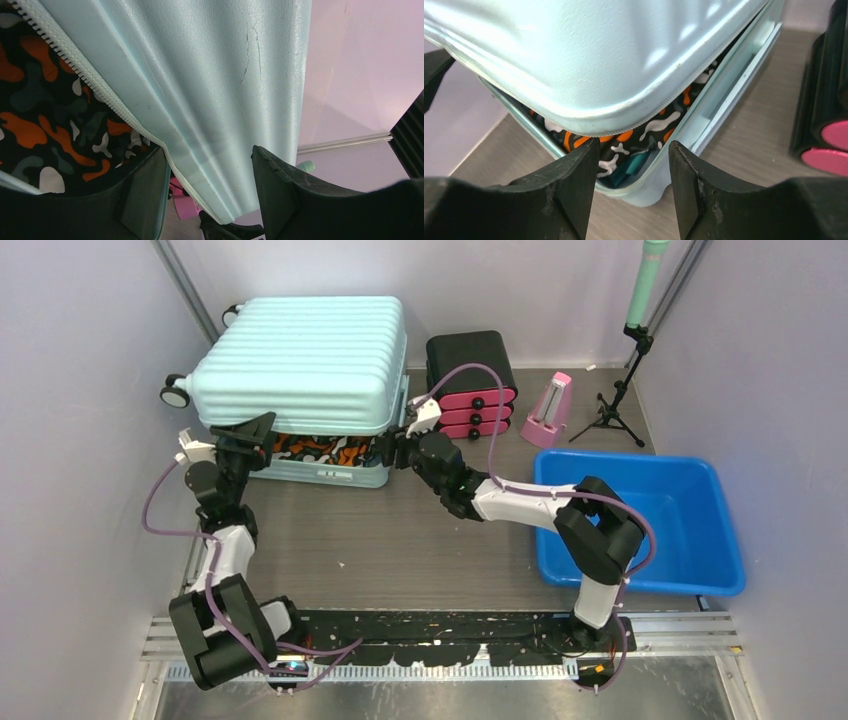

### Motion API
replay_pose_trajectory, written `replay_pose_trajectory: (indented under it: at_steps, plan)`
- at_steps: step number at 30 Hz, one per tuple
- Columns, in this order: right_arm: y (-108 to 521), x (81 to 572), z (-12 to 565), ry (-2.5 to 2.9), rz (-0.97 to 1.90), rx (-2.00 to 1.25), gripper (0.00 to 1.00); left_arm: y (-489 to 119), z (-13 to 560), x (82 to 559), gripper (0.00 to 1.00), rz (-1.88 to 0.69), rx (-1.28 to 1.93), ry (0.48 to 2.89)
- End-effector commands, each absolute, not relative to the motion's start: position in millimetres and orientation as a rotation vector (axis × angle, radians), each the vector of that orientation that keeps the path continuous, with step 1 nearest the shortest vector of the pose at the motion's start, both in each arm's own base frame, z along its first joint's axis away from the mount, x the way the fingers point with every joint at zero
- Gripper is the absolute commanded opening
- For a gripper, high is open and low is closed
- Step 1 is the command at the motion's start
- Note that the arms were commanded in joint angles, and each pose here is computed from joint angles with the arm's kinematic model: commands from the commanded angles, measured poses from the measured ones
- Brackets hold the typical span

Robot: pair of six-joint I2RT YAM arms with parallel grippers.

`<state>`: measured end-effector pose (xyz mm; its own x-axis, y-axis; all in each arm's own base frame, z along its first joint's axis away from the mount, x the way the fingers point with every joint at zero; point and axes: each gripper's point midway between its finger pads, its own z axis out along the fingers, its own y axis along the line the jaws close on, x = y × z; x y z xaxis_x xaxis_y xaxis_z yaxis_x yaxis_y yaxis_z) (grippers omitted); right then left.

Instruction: Open, take out, and arrange the luggage

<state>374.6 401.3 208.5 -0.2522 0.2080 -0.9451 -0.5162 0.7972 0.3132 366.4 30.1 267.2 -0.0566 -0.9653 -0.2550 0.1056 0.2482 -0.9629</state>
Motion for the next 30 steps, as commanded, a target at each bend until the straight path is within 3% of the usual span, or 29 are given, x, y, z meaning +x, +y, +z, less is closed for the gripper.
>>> replay_pose_trajectory:
  at_steps: [1, 10, 18, 30]
  plan:
    - [398.8, 395.5, 278.8, 1.43, 0.584, -0.225, 0.59, 31.5, 375.4, 366.2, 0.66, -1.079, -0.626, 1.082]
    - [397.7, 396.3, 272.6, 1.504, 0.522, -0.246, 0.59, 9.9, 434.6, 395.6, 0.6, -1.152, -0.515, 1.029]
    - [382.7, 386.6, 207.2, 1.869, 0.583, 0.212, 0.52, 18.5, 472.3, 423.0, 0.55, -1.126, -0.506, 0.946]
    - [403.9, 388.5, 157.9, 1.982, 0.532, 0.496, 0.5, 20.8, 487.6, 467.2, 0.54, -1.14, -0.502, 0.921]
